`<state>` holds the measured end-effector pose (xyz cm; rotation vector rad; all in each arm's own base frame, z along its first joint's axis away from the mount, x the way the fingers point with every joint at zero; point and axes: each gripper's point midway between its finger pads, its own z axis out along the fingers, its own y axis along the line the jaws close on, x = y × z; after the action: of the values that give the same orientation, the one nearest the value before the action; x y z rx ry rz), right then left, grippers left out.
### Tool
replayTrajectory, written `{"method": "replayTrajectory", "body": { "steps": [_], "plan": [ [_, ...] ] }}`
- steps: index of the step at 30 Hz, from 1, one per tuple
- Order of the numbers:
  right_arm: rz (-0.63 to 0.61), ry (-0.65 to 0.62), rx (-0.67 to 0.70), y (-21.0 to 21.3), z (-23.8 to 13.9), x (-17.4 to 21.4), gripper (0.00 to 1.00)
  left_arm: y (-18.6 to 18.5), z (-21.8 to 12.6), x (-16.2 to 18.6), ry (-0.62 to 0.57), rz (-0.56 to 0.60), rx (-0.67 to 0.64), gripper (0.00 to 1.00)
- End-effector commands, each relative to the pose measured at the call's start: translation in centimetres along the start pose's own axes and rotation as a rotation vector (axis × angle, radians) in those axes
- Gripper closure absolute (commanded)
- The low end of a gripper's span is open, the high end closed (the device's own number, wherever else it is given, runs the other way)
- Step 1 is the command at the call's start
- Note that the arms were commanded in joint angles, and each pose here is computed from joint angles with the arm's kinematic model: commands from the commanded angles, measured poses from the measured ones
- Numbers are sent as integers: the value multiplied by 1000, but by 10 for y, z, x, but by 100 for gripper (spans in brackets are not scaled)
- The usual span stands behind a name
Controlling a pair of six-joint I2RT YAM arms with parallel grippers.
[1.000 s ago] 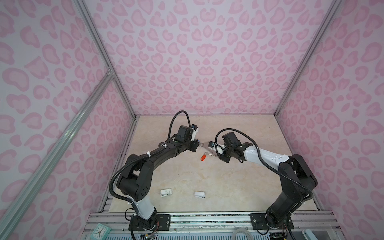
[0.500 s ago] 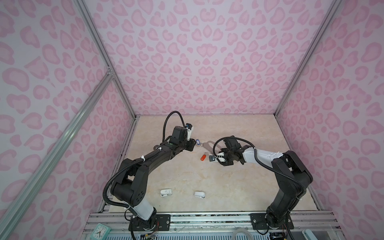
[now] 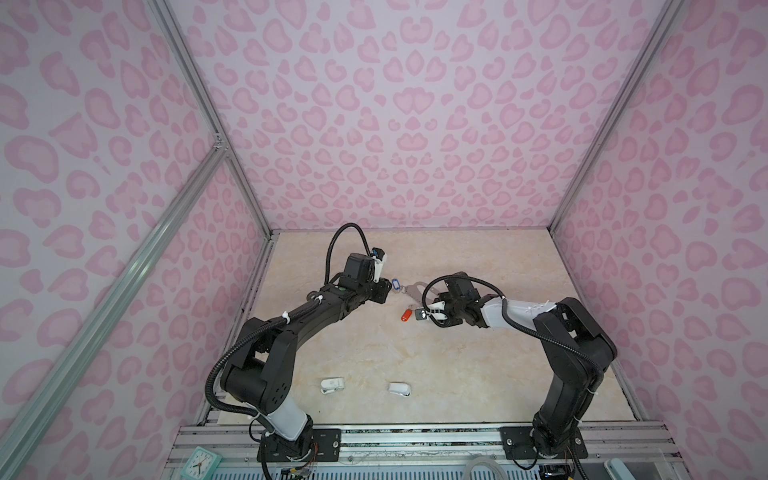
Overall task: Put the keys on the keyring
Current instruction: 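Grasp the silver plate's edge with the right gripper and lift it upright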
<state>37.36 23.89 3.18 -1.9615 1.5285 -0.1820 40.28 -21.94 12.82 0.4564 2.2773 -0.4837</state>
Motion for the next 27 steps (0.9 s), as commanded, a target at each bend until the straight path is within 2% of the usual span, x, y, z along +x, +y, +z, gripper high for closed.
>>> {"method": "replayTrajectory", "body": {
  "steps": [1, 20, 25, 27],
  "plan": [
    [-19, 9, 18, -4, 5, 1, 70, 0, 0, -5, -15, 21, -1, 61],
    [-23, -10, 1, 7, 6, -1, 89, -3, 1, -2, 6, 40, 26, 62],
    [-20, -28, -9, 11, -4, -6, 94, -9, -1, -4, -4, 54, 58, 63],
    [-5, -65, -10, 10, -15, -14, 96, -17, -5, -6, -24, 95, 97, 63]
  ]
}}
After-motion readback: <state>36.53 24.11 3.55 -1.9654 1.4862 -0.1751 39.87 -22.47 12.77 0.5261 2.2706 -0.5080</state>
